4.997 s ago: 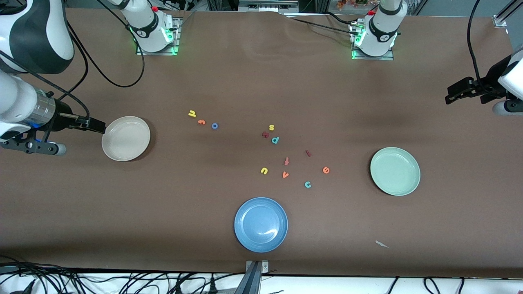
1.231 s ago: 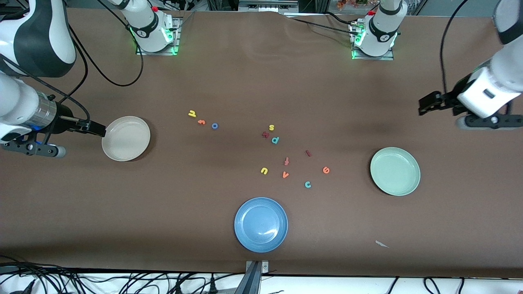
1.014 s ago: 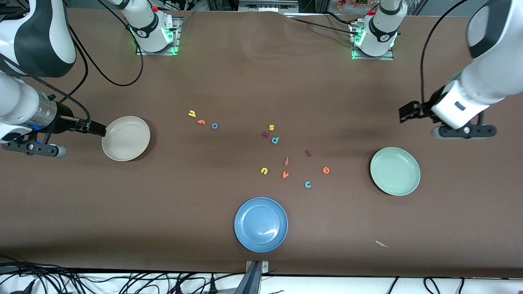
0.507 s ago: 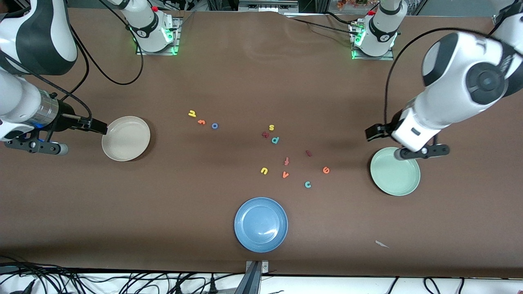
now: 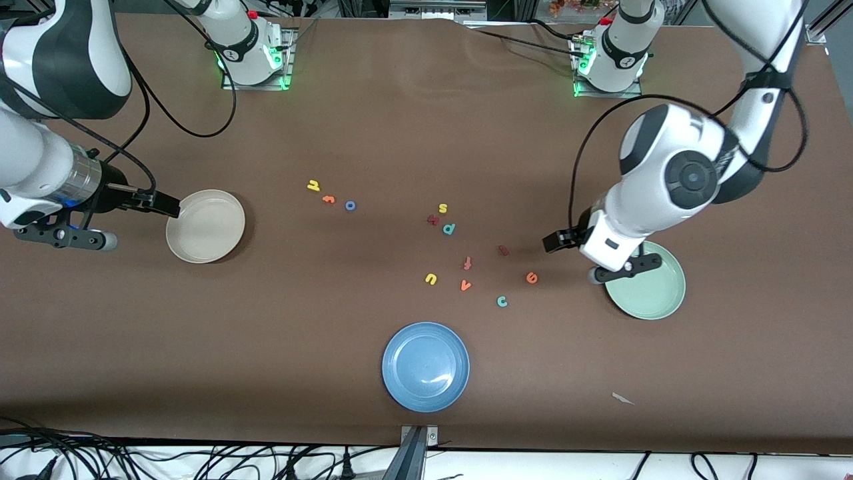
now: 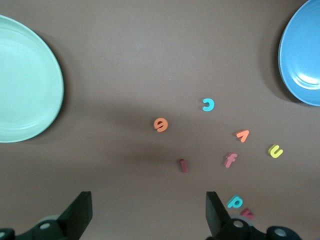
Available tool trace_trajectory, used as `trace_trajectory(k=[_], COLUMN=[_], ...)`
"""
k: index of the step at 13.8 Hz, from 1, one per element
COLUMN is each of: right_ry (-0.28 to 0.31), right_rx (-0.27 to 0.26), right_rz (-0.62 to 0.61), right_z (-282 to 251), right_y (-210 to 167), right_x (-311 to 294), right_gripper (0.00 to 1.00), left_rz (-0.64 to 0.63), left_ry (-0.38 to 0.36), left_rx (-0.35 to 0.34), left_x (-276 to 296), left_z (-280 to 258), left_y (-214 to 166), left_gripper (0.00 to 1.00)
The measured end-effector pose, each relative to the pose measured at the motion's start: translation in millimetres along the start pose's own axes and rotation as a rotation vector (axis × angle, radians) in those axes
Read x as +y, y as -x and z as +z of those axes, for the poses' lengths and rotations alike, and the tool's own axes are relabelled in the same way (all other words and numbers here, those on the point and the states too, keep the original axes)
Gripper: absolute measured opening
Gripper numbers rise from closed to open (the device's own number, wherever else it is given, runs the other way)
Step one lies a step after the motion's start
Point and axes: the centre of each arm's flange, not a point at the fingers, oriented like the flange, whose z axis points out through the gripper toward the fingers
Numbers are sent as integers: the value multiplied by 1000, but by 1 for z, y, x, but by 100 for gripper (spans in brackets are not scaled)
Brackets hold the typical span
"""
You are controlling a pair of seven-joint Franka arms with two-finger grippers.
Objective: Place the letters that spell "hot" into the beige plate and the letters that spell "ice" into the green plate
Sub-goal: 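Reach the left gripper to the pink i while the right gripper reaches the orange t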
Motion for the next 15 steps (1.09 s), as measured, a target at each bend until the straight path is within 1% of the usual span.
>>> trace_trajectory(k=[3, 4, 6, 8, 9, 13, 15], right_ry=[-38, -42, -47, -49, -50, -69, -76], right_rx=[-16, -27, -33, -40, -41, -20, -11], right_rz=[4, -2, -13, -23, -30, -83, -112], right_z=[5, 12, 34, 73, 95, 171, 206], right_y=[8, 13, 24, 36, 42, 68, 79], right_x=[-34, -52, -90, -124, -137, -172, -185], right_gripper=[100, 100, 100, 100, 100, 100, 100], left_rz=[-41, -54, -87, -124, -139, -169, -170], left_ry=[23, 15, -30, -49, -56, -73, -89], left_rx=[12, 14, 46, 77, 78, 38, 36], left_x=[8, 11, 21, 36, 42, 49, 50], left_z=[34, 47, 74, 106, 123, 167, 180], left_y=[3, 5, 10, 18, 22, 32, 35], left_gripper=[100, 100, 100, 100, 100, 100, 100])
